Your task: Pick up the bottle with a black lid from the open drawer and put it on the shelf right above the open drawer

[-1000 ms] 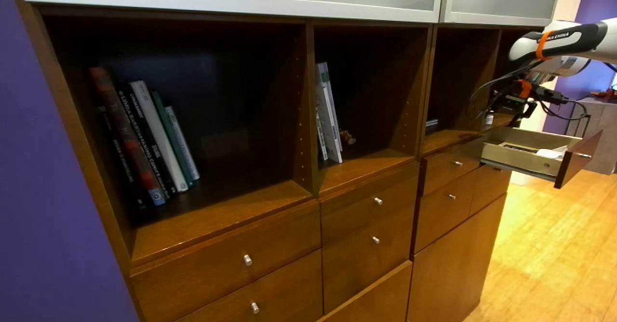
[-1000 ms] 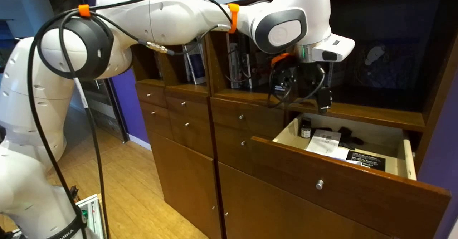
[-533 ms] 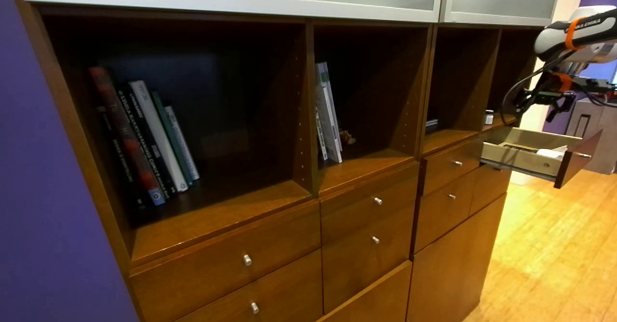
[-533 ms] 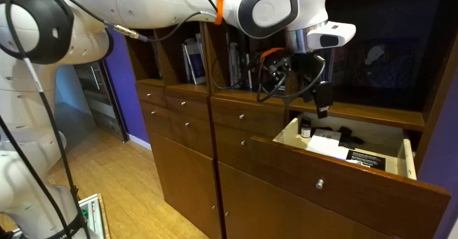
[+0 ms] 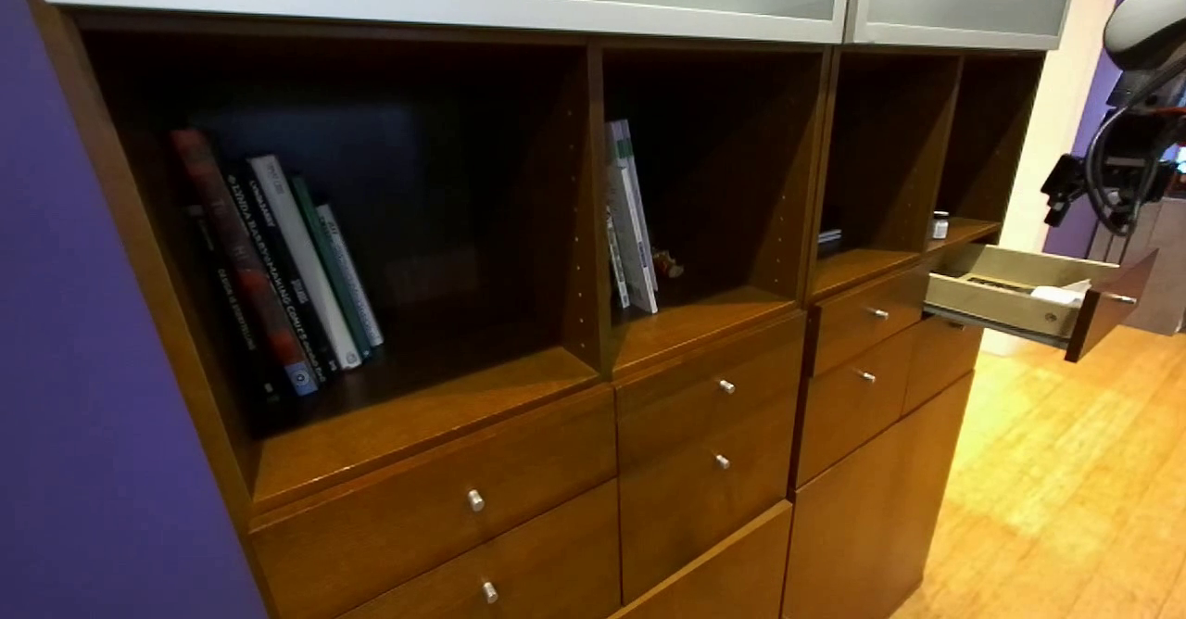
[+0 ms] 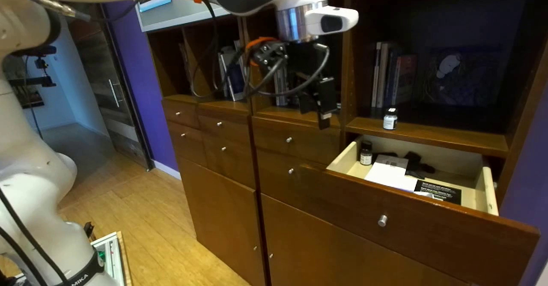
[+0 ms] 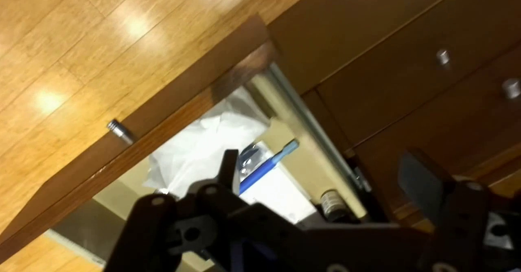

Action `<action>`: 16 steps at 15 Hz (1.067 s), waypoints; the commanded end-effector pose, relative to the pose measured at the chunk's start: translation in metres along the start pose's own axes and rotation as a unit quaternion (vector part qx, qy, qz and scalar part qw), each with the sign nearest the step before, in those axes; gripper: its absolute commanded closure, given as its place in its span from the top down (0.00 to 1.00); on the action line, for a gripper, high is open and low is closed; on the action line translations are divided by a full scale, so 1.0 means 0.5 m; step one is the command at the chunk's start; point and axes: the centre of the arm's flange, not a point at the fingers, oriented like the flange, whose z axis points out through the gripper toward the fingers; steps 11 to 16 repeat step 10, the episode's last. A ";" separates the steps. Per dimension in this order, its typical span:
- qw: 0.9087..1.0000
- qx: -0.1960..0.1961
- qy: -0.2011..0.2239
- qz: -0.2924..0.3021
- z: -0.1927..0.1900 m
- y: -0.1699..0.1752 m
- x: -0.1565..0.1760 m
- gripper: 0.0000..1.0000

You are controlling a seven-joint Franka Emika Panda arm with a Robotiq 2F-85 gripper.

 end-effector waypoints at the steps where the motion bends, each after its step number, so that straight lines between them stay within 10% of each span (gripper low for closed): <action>1: 0.998 0.032 -0.029 -0.036 -0.030 -0.052 -0.176 1.00; 6: 0.994 0.063 0.001 -0.091 -0.045 -0.094 -0.332 1.00; 7: 0.996 0.053 -0.022 -0.067 -0.045 -0.079 -0.227 1.00; 16: 0.995 0.064 -0.011 -0.081 -0.052 -0.090 -0.292 1.00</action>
